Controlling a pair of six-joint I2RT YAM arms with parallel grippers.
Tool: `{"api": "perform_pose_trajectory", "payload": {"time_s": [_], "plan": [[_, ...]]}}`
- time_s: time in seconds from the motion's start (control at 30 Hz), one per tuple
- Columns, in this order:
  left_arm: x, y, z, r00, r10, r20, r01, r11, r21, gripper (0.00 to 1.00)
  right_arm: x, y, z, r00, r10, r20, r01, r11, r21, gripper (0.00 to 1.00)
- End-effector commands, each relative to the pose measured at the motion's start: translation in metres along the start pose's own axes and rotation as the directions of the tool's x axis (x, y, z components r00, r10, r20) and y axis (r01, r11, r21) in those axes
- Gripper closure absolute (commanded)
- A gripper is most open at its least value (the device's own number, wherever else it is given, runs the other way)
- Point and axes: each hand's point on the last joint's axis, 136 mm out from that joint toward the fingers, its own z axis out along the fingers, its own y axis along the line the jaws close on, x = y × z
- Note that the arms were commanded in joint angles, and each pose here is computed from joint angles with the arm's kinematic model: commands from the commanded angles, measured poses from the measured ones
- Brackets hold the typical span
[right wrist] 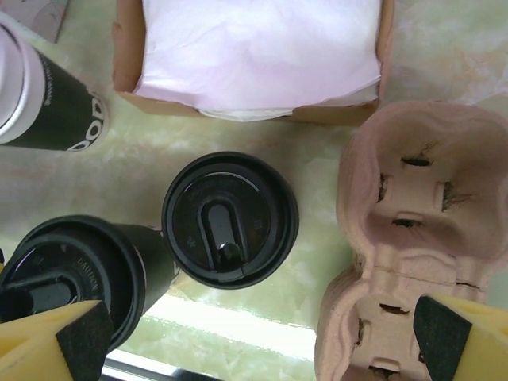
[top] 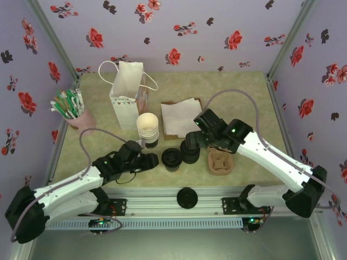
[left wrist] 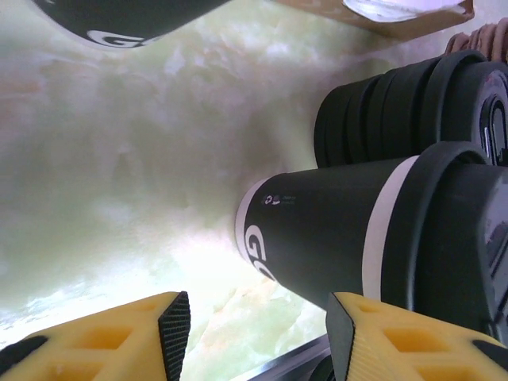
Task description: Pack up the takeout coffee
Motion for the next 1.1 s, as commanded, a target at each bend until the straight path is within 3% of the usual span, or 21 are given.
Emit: {"api": "perform_pose_trajectory", "payload": {"time_s": [0.0, 0.27, 0.4, 0.57, 0.77, 1.07], "plan": [[-0.007, 0.021, -0.018, 0.999, 0.014, 0.037, -0.01, 0.995, -0.103, 0.49, 0.009, 0.004, -0.012, 0.999, -0.014, 0.029, 0.017, 0.995, -0.096, 0.01], [-0.039, 0.055, -0.059, 0.987, -0.034, 0.16, 0.064, 0.98, -0.187, 0.63, 0.021, 0.005, -0.005, 1.0, -0.021, -0.017, 0.019, 0.993, -0.115, 0.05], [-0.064, 0.062, -0.06, 0.974, -0.063, 0.216, 0.103, 0.978, -0.183, 0.71, 0.019, 0.008, -0.003, 1.0, -0.018, -0.017, 0.016, 0.992, -0.123, 0.06], [-0.105, 0.059, -0.043, 0.952, -0.132, 0.278, 0.164, 0.982, -0.096, 0.83, 0.015, 0.011, -0.005, 1.0, -0.019, -0.012, 0.017, 0.991, -0.131, 0.07], [-0.139, 0.046, -0.012, 0.937, -0.167, 0.308, 0.178, 0.984, -0.008, 0.84, 0.015, 0.01, -0.005, 1.0, -0.01, -0.01, 0.008, 0.992, -0.123, 0.07], [-0.135, 0.03, 0.028, 0.953, -0.16, 0.257, 0.16, 0.987, 0.018, 0.84, 0.016, 0.009, -0.004, 1.0, 0.002, -0.011, -0.003, 0.992, -0.124, 0.07]]}}
